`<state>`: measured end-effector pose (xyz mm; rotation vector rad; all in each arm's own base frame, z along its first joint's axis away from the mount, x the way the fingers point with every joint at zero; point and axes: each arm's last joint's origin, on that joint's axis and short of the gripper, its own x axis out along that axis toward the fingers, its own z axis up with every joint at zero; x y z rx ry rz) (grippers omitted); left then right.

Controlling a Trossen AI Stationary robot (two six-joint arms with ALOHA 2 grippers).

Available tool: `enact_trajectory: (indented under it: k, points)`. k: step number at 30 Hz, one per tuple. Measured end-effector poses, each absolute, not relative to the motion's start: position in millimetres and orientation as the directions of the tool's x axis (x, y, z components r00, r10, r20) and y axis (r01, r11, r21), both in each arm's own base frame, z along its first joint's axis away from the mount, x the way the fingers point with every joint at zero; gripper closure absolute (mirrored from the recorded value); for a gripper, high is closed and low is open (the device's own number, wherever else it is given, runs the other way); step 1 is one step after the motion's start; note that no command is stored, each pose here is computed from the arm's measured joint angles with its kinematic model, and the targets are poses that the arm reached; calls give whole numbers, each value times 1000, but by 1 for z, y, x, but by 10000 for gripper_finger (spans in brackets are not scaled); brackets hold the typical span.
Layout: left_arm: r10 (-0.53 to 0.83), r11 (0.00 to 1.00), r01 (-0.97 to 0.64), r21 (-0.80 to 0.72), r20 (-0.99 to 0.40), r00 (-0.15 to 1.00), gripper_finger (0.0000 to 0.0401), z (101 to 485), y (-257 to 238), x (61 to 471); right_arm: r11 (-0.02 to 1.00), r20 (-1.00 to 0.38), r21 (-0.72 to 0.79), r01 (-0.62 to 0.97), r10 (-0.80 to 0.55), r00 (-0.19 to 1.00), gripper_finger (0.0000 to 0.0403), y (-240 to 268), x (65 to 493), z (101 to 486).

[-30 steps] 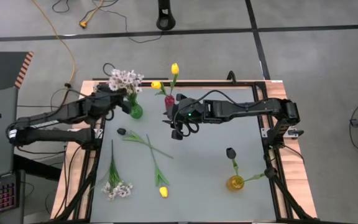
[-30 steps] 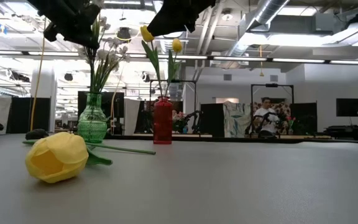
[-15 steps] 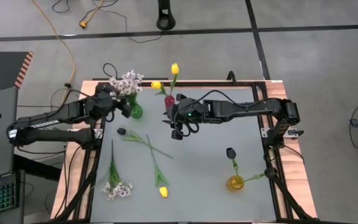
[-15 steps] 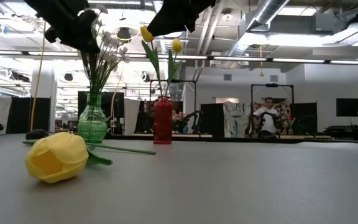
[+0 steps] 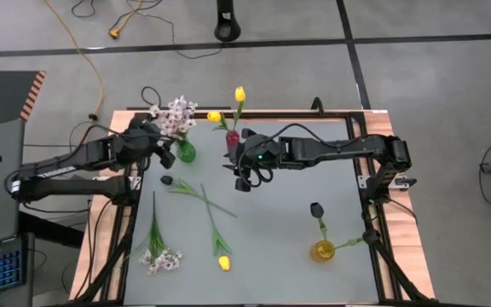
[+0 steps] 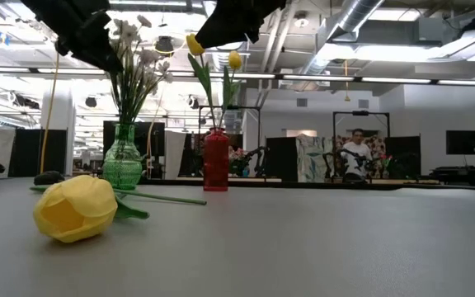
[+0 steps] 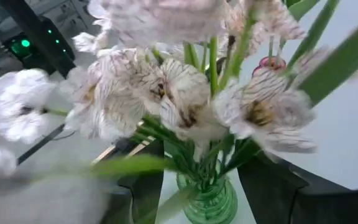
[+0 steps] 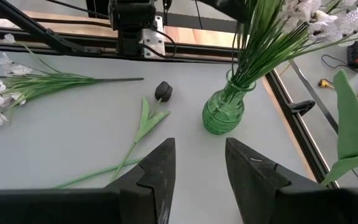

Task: Sort flowers into vase by color
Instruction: Put the top white flowers into the green vase

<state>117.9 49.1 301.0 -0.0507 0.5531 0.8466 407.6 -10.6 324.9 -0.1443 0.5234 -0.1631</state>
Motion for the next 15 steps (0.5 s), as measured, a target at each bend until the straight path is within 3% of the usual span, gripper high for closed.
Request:
enact_trajectory:
  k: [8,15]
  points:
    - [665,691,-710,132,-501,554,217,302,41,92,977,-484,-178,118,-191,854,237,-11,408,325]
    - [544,765,-644,19,-554,630,217,299,32,77,977,-485,-177,118,-191,853,237,-10,409,323]
